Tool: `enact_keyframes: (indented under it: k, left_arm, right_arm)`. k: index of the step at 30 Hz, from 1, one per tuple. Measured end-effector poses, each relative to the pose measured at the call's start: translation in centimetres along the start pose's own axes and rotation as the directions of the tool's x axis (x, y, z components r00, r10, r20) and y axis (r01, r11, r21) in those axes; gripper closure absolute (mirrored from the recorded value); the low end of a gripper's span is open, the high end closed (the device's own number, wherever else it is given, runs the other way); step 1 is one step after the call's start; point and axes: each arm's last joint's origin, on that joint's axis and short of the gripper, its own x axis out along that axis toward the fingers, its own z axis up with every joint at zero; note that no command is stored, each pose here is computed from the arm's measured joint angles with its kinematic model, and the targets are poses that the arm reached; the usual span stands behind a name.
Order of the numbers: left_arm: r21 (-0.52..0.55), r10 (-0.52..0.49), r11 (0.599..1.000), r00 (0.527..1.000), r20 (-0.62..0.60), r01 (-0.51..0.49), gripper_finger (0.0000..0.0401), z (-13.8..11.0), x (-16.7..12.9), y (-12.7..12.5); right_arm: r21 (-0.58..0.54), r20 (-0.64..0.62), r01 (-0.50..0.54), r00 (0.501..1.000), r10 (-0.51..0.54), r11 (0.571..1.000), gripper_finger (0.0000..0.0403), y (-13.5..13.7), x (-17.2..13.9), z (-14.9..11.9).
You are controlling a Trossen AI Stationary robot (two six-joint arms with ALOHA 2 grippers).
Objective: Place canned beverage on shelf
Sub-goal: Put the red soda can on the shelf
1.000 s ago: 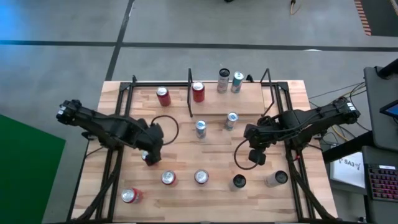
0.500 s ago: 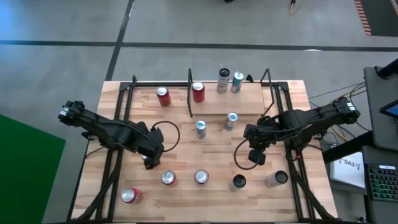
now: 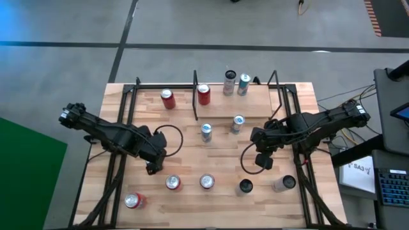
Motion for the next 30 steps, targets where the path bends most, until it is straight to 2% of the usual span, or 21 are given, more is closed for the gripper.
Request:
enact_keyframes:
  k: [7, 15, 16, 18, 20, 30]
  left_arm:
    - [0.0, -0.03, 1.0, 0.999, -0.018, 0.03, 0.0053, 0.0, 0.0, -0.2]
    - [0.017, -0.015, 1.0, 1.0, 0.007, 0.015, 0.0025, -0.2, 0.0, -0.5]
    - [-0.013, -0.004, 1.0, 1.0, 0.011, 0.005, 0.0024, -0.2, 0.1, -0.5]
    - [-0.137, 0.078, 0.988, 0.997, 0.004, -0.076, 0.0024, -0.2, 0.3, 0.1]
    - [-0.193, 0.135, 0.972, 0.991, -0.023, -0.137, 0.0024, -0.2, 0.7, 0.3]
    - [-0.148, 0.185, 0.968, 0.974, -0.131, -0.204, 0.0023, 0.1, 3.4, -1.2]
  right_arm:
    - [0.0, 0.0, 0.0, 1.0, 0.0, 1.0, 0.039, 0.0, 0.0, 0.0]
    - [0.0, 0.001, 0.0, 1.0, 0.0, 1.0, 0.039, 0.0, 0.0, 0.0]
    - [0.0, 0.001, -0.001, 1.0, 0.001, 1.0, 0.039, 0.0, 0.0, 0.0]
    - [0.0, 0.002, -0.001, 1.0, 0.001, 1.0, 0.039, 0.0, 0.0, 0.0]
    - [0.0, 0.003, -0.002, 1.0, 0.002, 1.0, 0.039, 0.0, 0.0, 0.0]
    - [0.001, 0.006, -0.004, 1.0, 0.004, 1.0, 0.039, 0.0, 0.0, 0.1]
